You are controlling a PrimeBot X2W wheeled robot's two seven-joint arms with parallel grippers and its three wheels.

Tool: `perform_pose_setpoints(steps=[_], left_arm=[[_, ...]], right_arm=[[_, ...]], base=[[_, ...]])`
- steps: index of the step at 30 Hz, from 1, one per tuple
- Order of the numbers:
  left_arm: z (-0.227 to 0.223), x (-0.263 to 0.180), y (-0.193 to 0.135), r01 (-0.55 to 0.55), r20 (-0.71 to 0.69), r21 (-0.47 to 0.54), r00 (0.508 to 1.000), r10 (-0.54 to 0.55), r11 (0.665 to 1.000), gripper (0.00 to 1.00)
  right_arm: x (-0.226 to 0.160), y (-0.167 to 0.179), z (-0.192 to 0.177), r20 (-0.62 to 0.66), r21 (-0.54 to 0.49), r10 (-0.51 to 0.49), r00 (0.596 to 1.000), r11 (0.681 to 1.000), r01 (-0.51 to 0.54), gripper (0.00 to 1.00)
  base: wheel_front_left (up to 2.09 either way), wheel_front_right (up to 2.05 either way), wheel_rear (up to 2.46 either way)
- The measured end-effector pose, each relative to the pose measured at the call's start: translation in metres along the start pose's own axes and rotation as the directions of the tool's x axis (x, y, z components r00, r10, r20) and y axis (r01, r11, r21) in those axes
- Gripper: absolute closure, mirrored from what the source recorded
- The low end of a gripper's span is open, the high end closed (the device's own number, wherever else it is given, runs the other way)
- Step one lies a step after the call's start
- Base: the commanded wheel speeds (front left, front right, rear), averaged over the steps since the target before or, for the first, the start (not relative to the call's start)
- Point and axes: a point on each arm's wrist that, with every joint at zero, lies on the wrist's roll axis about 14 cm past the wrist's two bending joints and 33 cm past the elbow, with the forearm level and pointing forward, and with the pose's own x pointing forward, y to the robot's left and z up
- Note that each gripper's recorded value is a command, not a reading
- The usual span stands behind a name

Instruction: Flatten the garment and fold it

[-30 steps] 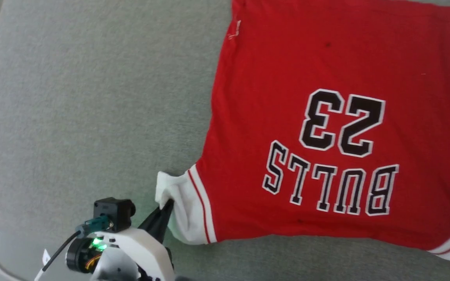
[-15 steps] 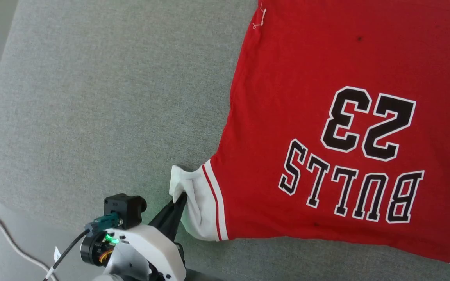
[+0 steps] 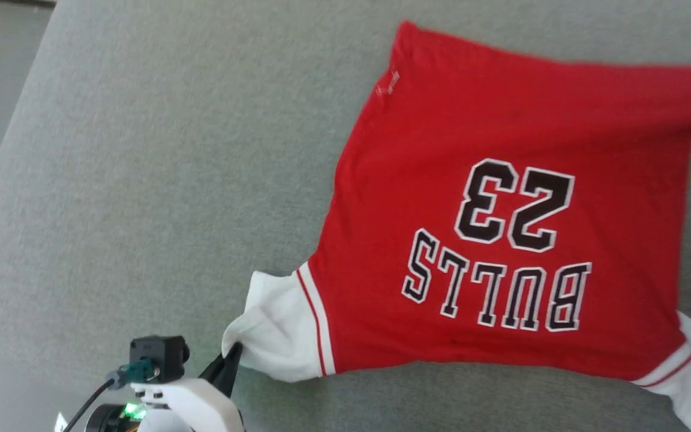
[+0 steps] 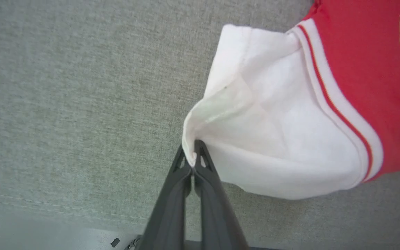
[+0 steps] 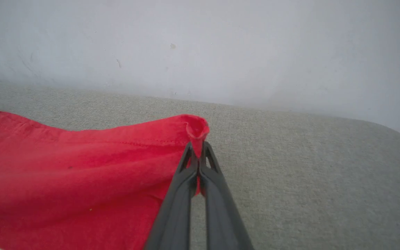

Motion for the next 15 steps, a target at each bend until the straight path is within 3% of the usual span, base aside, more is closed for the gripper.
perform_pose_setpoints(steps=[9, 12, 15], left_arm=[[0.012, -0.014, -0.022, 0.086, 0.047, 0.019, 0.995, -0.087, 0.996, 1.0], [0.015, -0.018, -0.03, 0.117, 0.056, 0.033, 0.991, -0.118, 0.993, 1.0], [0.018, -0.021, -0.035, 0.134, 0.065, 0.044, 0.989, -0.136, 0.99, 1.0]], right_arm=[[-0.094, -0.065, -0.026, -0.122, 0.056, -0.201, 0.972, 0.976, 0.209, 1.0], [-0.129, -0.086, -0.043, -0.225, 0.061, -0.262, 0.938, 0.958, 0.282, 1.0], [-0.164, -0.09, -0.075, -0.388, 0.105, -0.275, 0.88, 0.935, 0.338, 1.0]], base=[[0.0, 0.0, 0.0], [0.0, 0.0, 0.0], [0.0, 0.0, 0.0]])
